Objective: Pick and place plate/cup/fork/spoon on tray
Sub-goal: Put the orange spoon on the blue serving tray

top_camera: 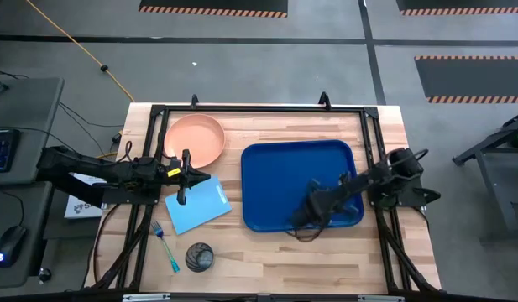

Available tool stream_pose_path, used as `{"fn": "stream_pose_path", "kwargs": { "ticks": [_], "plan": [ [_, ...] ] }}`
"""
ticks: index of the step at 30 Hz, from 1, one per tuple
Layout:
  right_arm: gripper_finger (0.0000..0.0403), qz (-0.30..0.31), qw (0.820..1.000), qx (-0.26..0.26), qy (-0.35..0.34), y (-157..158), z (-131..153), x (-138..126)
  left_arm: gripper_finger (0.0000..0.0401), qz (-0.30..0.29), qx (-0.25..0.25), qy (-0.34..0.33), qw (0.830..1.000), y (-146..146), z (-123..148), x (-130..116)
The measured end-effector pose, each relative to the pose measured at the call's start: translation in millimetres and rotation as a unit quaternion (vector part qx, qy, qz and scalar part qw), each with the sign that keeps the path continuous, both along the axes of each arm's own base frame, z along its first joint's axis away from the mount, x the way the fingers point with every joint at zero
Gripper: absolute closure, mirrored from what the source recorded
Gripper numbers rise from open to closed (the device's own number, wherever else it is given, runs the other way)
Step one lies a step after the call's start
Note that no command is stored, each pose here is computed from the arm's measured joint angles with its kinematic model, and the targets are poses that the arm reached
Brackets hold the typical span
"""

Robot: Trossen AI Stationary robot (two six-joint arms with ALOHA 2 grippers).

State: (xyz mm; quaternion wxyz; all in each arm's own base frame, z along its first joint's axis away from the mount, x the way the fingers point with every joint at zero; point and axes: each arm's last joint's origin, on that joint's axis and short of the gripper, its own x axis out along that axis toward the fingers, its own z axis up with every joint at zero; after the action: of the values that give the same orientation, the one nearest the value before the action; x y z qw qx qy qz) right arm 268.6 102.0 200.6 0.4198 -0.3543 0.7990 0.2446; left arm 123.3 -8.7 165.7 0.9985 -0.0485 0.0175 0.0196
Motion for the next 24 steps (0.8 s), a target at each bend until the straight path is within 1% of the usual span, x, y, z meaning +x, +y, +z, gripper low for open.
{"fn": "stream_pose_path", "kwargs": {
  "ticks": [2, 7, 11, 13, 16, 19, 24],
  "plan": [
    [0.0378, 0.005, 1.000, 0.000, 0.024, -9.0, -7.6, -3.3, 0.0401, 0.000, 0.000, 0.000, 1.000, 0.0, 0.2, 0.0],
    [0.0378, 0.047, 0.993, 0.014, 0.104, -24.3, -27.3, -19.3, 0.0401, 0.000, 0.000, 0.000, 1.000, 0.0, 0.1, 0.0],
    [0.0379, 0.100, 0.984, -0.002, 0.145, -34.7, -40.2, -29.8, 0.0401, 0.000, 0.000, 0.000, 1.000, 0.0, 0.0, 0.0],
    [0.0379, 0.115, 0.982, 0.006, 0.148, -38.2, -45.8, -31.1, 0.0401, 0.000, 0.000, 0.000, 1.000, 0.0, 0.0, 0.0],
    [0.0379, 0.129, 0.984, 0.020, 0.125, -41.3, -54.9, -28.9, 0.0401, 0.000, 0.000, 0.000, 1.000, 0.0, 0.1, 0.0],
    [0.0379, 0.164, 0.980, 0.016, 0.115, -44.7, -61.3, -27.3, 0.0401, 0.000, 0.000, 0.000, 1.000, 0.0, 0.1, 0.0],
    [0.0370, 0.166, 0.980, 0.024, 0.105, -53.8, -72.2, -29.0, 0.0401, 0.000, 0.000, 0.000, 1.000, 0.0, 0.1, 0.0]
  ]
}}
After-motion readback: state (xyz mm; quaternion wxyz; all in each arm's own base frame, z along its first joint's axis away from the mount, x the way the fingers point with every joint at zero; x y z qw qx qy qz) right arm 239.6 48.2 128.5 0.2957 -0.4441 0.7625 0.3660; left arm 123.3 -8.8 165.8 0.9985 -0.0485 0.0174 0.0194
